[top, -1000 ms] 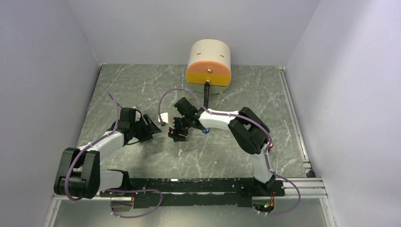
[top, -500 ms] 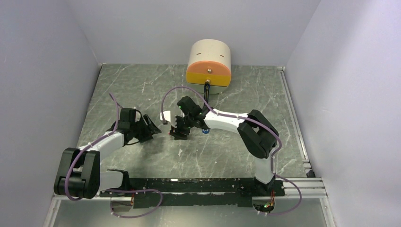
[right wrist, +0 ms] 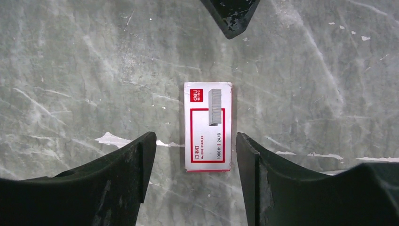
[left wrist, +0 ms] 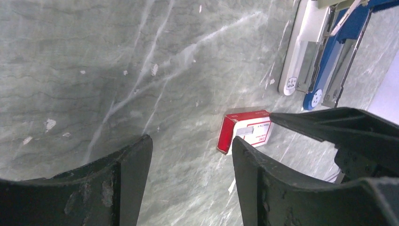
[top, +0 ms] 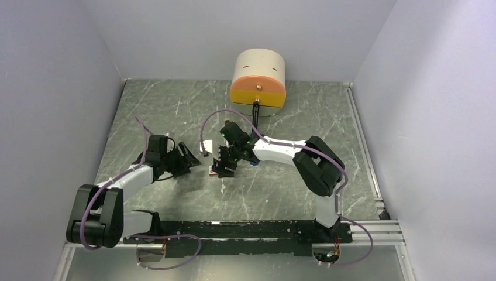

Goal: Load the staples into the stapler

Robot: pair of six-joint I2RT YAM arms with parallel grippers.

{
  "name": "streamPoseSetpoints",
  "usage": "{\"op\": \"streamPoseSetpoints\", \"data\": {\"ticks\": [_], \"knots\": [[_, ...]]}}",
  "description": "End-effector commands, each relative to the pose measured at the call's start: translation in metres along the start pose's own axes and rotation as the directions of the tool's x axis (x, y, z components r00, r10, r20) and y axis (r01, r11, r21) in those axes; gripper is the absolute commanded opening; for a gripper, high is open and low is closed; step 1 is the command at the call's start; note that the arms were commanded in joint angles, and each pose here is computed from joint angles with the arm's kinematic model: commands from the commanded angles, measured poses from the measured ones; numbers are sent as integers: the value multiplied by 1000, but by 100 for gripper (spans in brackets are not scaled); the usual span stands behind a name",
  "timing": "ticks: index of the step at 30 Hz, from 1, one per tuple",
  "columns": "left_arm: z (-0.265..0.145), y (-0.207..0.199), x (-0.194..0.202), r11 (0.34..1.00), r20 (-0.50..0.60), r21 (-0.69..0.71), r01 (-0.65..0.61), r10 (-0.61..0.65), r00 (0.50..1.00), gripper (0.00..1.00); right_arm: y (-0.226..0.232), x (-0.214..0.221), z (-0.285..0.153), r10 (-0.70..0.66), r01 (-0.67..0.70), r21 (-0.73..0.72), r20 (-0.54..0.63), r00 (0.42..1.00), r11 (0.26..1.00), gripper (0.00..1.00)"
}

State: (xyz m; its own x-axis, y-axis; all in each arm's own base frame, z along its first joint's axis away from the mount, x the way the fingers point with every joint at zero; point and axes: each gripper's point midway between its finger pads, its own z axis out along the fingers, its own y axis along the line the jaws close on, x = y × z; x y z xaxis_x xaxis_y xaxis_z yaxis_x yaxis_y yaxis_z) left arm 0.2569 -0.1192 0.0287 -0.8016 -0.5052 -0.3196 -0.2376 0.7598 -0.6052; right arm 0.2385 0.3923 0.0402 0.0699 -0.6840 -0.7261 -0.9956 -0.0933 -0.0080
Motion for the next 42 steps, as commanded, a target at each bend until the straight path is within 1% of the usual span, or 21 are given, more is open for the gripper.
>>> {"op": "streamPoseSetpoints", "data": {"ticks": [1, 5, 8, 10, 11, 13, 15, 22, 24, 25, 30, 32, 35, 42], "knots": [[0, -1, 10, 999, -36, 40, -9, 10, 999, 70, -8, 0, 4, -10, 10, 18, -20, 1000, 1000, 68], [0, 0, 11, 999, -43, 39, -8, 10, 999, 75, -12, 0, 11, -28, 28, 11, -16, 999, 1000, 68], [1, -1, 12, 999, -50, 45, -7, 9, 999, 74, -11, 1, 17, -34, 34, -16, -21, 999, 999, 68], [1, -2, 13, 999, -53, 52, -7, 10, 999, 71, -11, 3, 21, -32, 31, -34, -28, 999, 999, 67], [1, -3, 13, 998, -55, 56, -8, 11, 998, 68, -10, 4, 23, -34, 32, -44, -29, 999, 999, 66], [2, -5, 15, 997, -67, 77, -8, 14, 998, 62, -9, 6, 25, -30, 28, -57, -32, 999, 998, 62], [2, -7, 19, 995, -86, 97, -9, 17, 996, 59, -5, 8, 27, -26, 24, -75, -31, 999, 997, 56], [8, -28, 29, 976, -122, 217, -17, 44, 992, 58, 4, 14, 27, -30, 28, -86, -21, 999, 996, 48], [10, -35, 34, 970, -134, 244, -15, 49, 990, 56, 4, 14, 25, -28, 26, -79, -16, 999, 997, 44], [11, -38, 35, 967, -136, 254, -18, 55, 989, 53, 5, 14, 24, -26, 25, -73, -13, 1000, 997, 43], [18, -46, 36, 958, -134, 284, -39, 80, 988, 37, 8, 10, 21, -9, 9, -67, 10, 1000, 998, 41], [19, -48, 38, 953, -143, 300, -37, 83, 986, 33, 10, 9, 20, -3, 4, -69, 17, 1000, 998, 41], [20, -52, 43, 945, -155, 324, -37, 92, 984, 30, 10, 7, 20, 6, -4, -68, 27, 1000, 998, 40], [23, -50, 56, 944, -194, 328, -23, 91, 977, 27, 9, 1, 21, 23, -20, -64, 47, 999, 998, 40]]}}
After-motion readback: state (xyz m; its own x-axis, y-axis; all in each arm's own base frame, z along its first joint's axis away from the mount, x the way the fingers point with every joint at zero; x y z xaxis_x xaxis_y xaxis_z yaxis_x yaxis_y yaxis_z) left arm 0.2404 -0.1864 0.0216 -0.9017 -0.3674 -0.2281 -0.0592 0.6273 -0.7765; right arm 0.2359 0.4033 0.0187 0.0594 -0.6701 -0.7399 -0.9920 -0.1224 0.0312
